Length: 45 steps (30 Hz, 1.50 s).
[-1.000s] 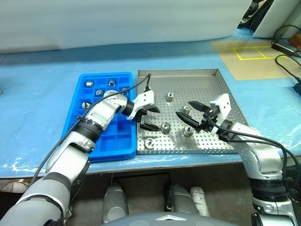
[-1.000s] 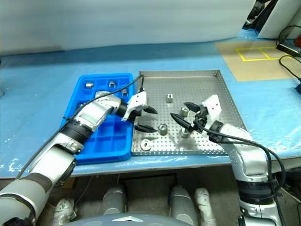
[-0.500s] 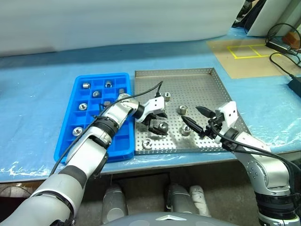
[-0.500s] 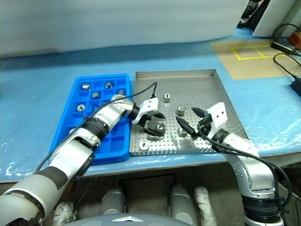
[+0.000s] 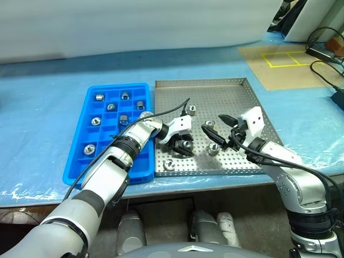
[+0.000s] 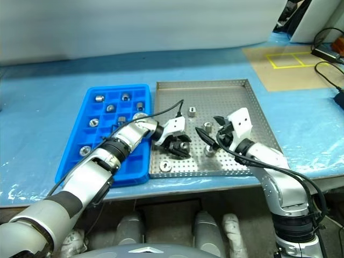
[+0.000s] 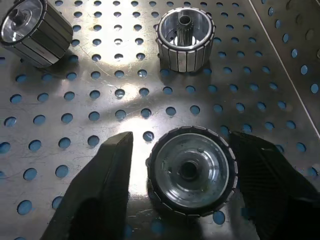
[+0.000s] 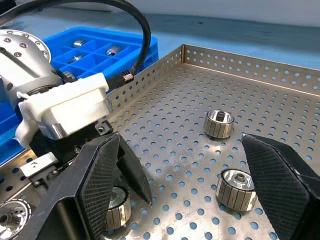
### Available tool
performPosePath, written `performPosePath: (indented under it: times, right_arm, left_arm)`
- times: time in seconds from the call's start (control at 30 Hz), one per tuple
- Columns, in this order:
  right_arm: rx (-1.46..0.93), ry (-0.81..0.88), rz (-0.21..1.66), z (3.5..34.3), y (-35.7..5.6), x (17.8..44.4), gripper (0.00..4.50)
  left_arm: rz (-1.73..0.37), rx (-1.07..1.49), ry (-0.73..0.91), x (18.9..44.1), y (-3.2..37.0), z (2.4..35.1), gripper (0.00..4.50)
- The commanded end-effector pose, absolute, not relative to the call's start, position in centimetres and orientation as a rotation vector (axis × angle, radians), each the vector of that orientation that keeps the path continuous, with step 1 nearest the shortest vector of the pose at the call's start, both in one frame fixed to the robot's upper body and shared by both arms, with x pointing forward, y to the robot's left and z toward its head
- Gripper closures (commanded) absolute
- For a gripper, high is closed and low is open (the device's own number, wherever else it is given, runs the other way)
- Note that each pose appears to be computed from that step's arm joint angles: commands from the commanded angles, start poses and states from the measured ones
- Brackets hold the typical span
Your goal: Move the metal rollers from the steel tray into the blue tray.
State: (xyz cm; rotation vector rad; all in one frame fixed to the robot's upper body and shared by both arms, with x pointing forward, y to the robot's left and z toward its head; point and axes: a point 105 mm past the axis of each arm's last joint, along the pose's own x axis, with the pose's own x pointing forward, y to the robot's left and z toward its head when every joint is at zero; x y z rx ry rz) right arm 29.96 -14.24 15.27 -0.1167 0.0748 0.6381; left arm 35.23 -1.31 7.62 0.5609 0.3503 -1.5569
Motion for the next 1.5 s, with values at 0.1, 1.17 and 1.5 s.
performPosePath:
  times: [0.1, 1.17, 1.5]
  right_arm:
    - [-0.126, 0.044, 0.65, 15.3, -13.6, 28.7, 0.39]
    - [-0.099, 0.0, 1.174, 16.1, -7.3, 31.1, 0.39]
    - [-0.118, -0.017, 1.326, 15.1, -3.6, 31.5, 0.39]
  left_arm:
    - [-1.556, 0.57, 0.357, 35.4, -0.4, 7.6, 2.09]
    - [-0.938, 0.208, 0.145, 33.5, 15.7, 15.9, 2.62]
    - [-0.619, 0.201, 0.116, 34.3, 20.0, 15.1, 2.62]
